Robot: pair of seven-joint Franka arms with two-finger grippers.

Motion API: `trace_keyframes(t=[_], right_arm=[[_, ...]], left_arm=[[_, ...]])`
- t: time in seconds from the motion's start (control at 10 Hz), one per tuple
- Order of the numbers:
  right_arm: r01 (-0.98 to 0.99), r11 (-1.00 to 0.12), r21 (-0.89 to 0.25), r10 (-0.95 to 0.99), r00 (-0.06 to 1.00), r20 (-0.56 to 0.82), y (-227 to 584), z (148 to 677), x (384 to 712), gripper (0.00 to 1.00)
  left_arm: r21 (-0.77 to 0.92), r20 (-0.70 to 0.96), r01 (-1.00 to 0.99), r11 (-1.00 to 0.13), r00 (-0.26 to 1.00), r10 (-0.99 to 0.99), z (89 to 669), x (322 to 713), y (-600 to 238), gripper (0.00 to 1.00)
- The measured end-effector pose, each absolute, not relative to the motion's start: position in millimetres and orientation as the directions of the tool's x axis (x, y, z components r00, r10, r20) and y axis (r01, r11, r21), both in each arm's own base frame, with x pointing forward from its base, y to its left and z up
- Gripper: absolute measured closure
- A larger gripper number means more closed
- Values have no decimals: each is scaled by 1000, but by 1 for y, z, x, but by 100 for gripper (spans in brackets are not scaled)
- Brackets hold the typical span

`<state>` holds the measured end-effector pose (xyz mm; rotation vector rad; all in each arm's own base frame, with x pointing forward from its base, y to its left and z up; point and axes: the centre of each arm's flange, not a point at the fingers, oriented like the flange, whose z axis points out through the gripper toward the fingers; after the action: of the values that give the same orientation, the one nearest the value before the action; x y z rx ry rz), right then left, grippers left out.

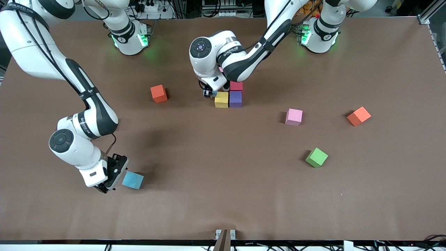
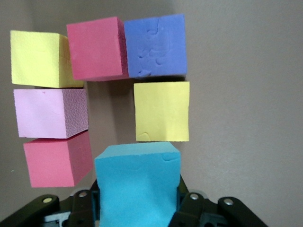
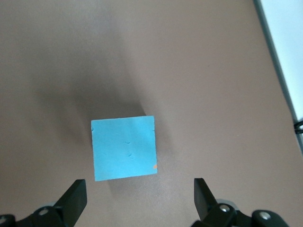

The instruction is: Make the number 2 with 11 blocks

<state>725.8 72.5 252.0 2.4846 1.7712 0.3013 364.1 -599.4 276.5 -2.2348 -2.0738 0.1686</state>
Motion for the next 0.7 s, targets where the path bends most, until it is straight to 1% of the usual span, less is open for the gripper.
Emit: trace_keyframes(t=[0.3,0.7], right_arm=[[940,-309,143,949,294,117,90,229,722,0],[948,-284,144,957,272,97,106,215,719,0]], left_arm=[[-139,-37,988,-69,64,997,261,359,-608,44],[-131,-8,990,-54,54,999,239,353,-611,44]])
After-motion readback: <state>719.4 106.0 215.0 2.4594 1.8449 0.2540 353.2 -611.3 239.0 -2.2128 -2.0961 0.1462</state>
